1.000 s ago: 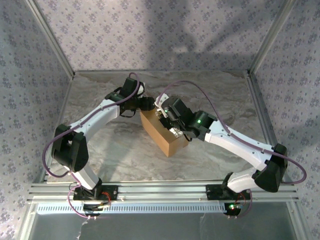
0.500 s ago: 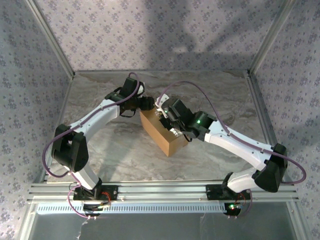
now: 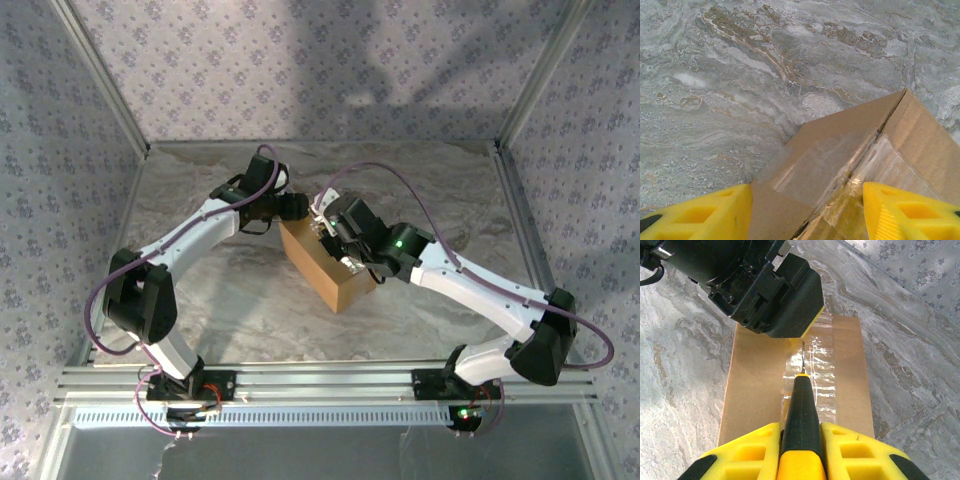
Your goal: Unpack the express box
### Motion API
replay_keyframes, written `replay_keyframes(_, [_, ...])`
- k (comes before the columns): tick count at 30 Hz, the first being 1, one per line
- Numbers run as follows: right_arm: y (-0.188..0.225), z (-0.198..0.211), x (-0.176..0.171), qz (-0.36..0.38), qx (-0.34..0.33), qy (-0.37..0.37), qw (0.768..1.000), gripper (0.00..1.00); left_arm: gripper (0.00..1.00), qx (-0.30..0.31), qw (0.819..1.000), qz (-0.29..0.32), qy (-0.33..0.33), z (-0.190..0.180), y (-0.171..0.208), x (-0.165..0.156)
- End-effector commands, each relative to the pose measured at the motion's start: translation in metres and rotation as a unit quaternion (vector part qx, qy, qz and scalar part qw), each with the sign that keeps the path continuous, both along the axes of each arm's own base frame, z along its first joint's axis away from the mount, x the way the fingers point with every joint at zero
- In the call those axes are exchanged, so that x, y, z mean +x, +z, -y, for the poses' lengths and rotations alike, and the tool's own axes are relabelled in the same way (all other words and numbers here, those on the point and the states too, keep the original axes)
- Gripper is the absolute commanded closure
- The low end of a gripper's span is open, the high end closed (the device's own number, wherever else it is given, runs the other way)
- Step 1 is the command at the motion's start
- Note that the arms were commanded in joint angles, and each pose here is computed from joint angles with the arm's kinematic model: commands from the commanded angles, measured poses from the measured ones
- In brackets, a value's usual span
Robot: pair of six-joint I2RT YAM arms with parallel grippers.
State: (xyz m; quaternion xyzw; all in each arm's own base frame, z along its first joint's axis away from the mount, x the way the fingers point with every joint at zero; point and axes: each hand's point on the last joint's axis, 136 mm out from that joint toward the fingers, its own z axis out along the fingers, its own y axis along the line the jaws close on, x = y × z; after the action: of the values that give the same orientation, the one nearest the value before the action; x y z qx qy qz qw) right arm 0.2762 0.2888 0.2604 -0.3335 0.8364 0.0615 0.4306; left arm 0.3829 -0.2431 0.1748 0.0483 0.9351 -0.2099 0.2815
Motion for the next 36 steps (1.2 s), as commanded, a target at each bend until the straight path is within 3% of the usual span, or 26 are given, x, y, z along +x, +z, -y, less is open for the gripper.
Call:
replay_keyframes(1, [0.008,0.006,-0.008,0.001,0.004,0.001,1.000,1.00,0.41,0.043,0.998,-0.020,0.035,-0.021,-0.025,0.003])
replay_keyframes(36, [0.005,0.012,-0.017,-0.006,-0.006,-0.001,1.000,1.00,0.42,0.043,0.998,-0.014,0.042,-0.023,-0.021,0.008])
